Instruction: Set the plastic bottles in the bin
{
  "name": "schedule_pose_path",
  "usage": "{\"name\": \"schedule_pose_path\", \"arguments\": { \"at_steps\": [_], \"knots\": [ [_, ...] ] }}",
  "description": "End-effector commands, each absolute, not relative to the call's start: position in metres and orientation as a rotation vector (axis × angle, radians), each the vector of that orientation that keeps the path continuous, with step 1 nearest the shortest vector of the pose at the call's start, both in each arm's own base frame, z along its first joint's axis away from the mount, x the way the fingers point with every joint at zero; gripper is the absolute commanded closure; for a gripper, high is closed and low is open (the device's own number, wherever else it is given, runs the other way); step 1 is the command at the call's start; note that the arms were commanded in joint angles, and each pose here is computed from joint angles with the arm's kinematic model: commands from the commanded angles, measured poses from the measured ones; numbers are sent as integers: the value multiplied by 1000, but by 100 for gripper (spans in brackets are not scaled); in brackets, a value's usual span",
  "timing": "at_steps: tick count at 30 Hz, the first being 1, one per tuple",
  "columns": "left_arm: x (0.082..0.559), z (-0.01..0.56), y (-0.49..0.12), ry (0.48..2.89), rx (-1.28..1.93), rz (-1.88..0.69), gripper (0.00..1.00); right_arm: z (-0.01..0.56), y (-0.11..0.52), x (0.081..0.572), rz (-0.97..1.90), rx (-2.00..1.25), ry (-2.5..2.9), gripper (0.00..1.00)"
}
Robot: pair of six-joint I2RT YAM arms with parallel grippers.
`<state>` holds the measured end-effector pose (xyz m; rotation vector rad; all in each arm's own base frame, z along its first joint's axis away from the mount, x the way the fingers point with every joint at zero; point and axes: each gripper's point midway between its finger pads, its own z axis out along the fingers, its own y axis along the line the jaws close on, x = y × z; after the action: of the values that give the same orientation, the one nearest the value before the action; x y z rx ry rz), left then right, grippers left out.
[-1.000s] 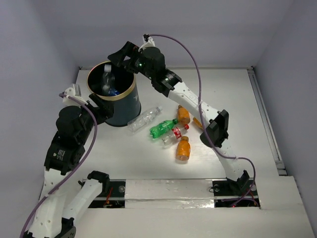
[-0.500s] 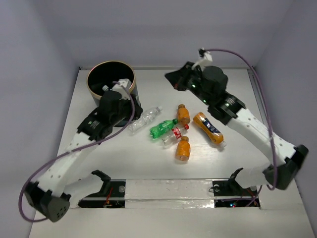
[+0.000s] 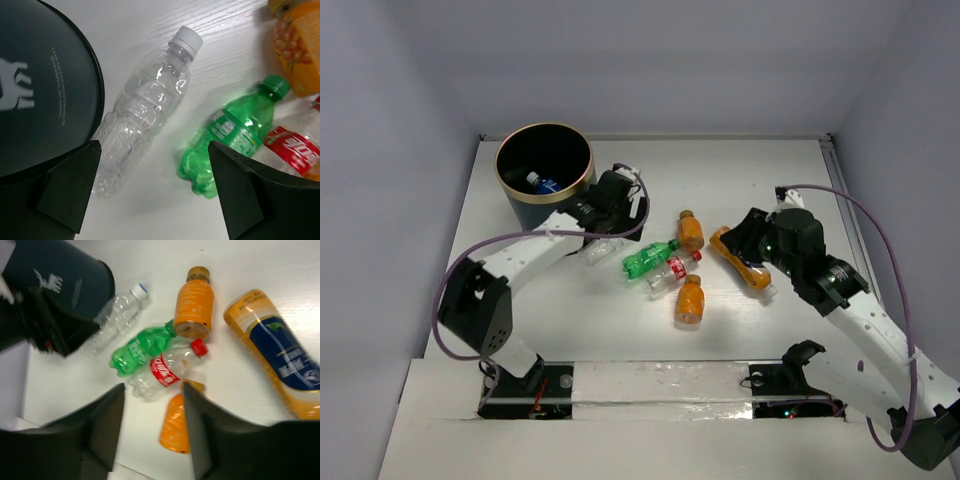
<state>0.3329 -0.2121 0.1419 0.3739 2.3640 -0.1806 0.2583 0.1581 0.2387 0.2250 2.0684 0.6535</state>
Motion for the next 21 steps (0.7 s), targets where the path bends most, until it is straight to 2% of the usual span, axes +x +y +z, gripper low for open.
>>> {"name": "schedule_pose_path", "arguments": {
  "at_steps": [1, 4, 10, 16, 21],
  "knots": [
    [362, 148, -217, 2308, 410, -101, 12, 230, 155, 245, 681, 239, 2087, 39],
    [373, 126, -222, 2345, 450, -57, 12, 220, 153, 238, 690, 254, 2102, 22],
    [387, 92, -223, 2423, 481, -23, 11, 207, 139, 235, 619, 257, 2149, 9],
    [384, 61, -227, 2484, 521, -18, 13, 194, 130, 244, 525, 229, 2242, 5],
    [384, 59, -228, 2473, 499, -33, 28, 192, 115, 266, 452, 260, 2279, 4]
  ]
}}
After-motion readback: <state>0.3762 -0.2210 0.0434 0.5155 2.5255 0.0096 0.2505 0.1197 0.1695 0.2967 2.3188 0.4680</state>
